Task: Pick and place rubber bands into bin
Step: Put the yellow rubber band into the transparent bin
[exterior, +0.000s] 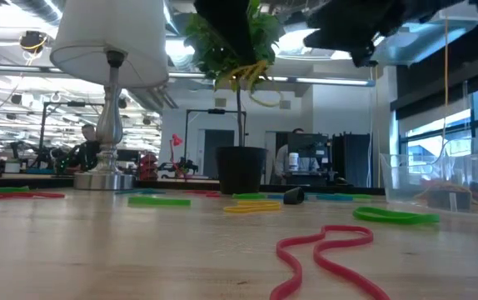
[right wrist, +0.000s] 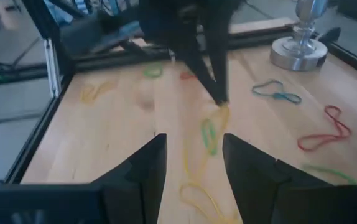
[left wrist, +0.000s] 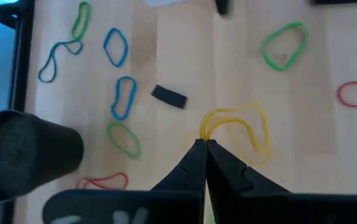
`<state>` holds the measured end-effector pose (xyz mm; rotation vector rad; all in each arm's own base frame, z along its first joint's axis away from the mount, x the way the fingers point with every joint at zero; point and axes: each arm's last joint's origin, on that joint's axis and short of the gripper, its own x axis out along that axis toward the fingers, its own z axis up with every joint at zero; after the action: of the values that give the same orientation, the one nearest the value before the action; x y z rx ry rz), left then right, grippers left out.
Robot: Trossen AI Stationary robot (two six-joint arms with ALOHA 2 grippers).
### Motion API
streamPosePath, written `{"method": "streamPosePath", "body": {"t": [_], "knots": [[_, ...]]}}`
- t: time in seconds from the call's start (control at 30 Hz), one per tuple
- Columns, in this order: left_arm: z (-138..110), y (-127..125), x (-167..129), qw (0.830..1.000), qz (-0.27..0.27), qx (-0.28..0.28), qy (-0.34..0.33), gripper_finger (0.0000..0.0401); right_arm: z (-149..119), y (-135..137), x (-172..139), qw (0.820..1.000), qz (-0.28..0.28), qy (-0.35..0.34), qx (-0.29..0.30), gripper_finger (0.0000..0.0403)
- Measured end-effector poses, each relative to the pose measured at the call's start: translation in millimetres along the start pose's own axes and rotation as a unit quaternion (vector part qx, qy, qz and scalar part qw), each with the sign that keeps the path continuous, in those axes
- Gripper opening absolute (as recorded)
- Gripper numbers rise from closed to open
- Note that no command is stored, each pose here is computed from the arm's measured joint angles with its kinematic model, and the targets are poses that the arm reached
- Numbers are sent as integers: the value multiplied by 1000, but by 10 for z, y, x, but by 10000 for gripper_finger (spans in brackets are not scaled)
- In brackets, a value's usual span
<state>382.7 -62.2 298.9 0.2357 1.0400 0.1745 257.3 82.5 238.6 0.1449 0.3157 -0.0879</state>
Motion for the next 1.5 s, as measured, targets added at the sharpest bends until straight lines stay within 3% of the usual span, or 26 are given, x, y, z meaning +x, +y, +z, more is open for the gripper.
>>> {"method": "streamPosePath", "body": {"t": [0.37, 0.63, 0.8, 1.07, 1.3, 1.5], "knots": [[16, 211, 60, 999, 12, 45, 4, 3, 19, -236, 310, 998, -35, -43, 10, 161], [2, 383, 116, 997, 22, 70, 15, 3, 12, -383, 368, 998, -46, -31, 29, 161], [-75, 502, 285, 996, 1, 86, 32, 8, -103, -415, 366, 997, -61, 27, 35, 161], [-476, 578, 800, 994, -82, 36, 67, 72, -376, -472, 301, 975, -93, 163, 119, 161], [-711, 534, 1122, 995, -98, 15, 26, 136, -389, -467, 296, 971, -88, 172, 142, 161], [-872, 557, 1271, 996, -84, -1, 15, 163, -389, -460, 295, 971, -87, 172, 144, 161]]}}
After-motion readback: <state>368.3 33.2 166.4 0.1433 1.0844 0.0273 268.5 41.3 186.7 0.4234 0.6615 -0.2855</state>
